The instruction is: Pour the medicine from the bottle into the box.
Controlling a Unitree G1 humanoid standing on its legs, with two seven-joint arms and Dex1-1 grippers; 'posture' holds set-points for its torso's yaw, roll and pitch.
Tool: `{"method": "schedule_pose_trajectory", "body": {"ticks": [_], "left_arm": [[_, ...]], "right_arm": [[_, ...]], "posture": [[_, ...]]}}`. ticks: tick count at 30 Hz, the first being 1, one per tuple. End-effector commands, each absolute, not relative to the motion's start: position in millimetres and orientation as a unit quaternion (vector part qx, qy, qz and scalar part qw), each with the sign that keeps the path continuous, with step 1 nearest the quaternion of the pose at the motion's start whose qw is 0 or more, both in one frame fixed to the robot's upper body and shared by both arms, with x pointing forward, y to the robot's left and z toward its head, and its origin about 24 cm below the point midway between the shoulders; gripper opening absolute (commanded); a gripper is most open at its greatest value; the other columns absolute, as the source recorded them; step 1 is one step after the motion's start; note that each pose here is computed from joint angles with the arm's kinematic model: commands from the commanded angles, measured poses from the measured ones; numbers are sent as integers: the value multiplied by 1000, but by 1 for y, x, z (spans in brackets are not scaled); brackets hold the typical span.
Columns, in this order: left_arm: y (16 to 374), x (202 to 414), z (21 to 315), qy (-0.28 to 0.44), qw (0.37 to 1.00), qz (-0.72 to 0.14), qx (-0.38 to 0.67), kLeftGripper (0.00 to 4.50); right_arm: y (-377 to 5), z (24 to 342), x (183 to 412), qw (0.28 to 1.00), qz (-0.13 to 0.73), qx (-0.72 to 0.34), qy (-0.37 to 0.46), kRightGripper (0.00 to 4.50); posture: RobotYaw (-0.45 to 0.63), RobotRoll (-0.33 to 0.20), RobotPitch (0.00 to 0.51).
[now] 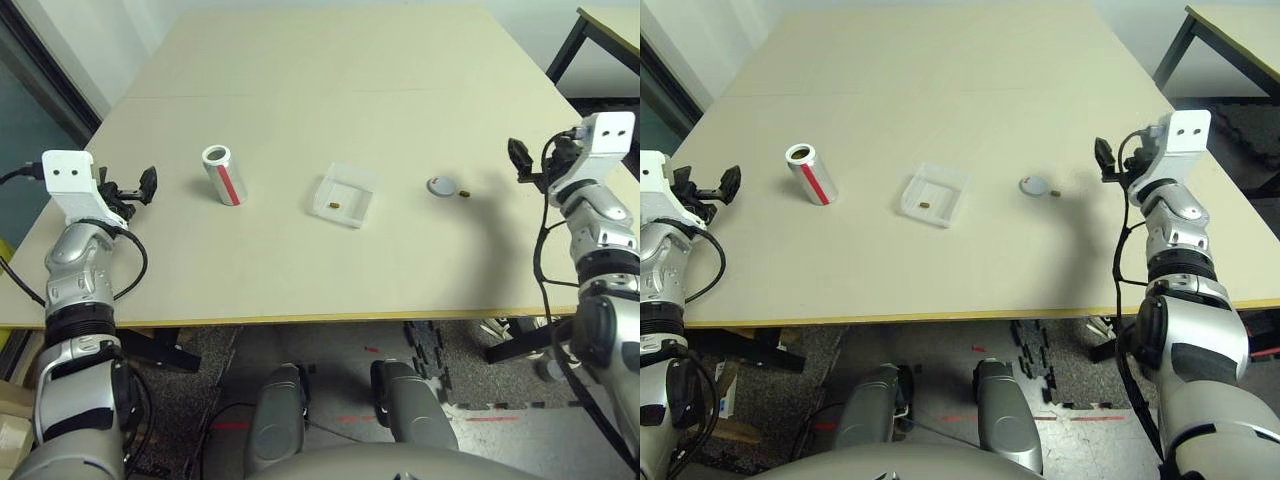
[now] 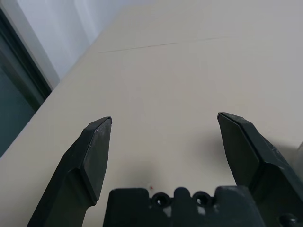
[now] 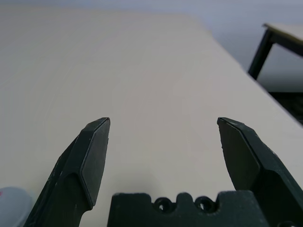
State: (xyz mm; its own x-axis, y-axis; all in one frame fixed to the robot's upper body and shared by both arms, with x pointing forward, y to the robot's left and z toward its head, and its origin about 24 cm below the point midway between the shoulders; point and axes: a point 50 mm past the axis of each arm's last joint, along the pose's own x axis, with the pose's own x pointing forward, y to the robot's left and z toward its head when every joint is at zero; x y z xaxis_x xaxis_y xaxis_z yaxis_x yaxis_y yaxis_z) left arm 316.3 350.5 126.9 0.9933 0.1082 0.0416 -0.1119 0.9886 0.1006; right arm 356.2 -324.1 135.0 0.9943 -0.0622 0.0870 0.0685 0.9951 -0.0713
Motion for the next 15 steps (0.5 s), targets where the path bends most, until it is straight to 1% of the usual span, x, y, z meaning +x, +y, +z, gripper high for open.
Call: {"method": "schedule_pose_trajectory", "body": {"ticks": [1, 9, 15], "left_arm": [[356, 316, 130, -15, 996, 54, 64, 4486], [360, 317, 133, -15, 996, 57, 66, 4486], [363, 318, 136, -16, 996, 57, 72, 4486]], "right_arm": [[-329, 129, 352, 997, -44, -44, -36, 4500], [-328, 129, 352, 997, -48, -44, -37, 4500], [-327, 128, 353, 997, -49, -43, -40, 4500]], "posture": [[-157, 0, 109], [-146, 0, 108], [-146, 0, 98]]}}
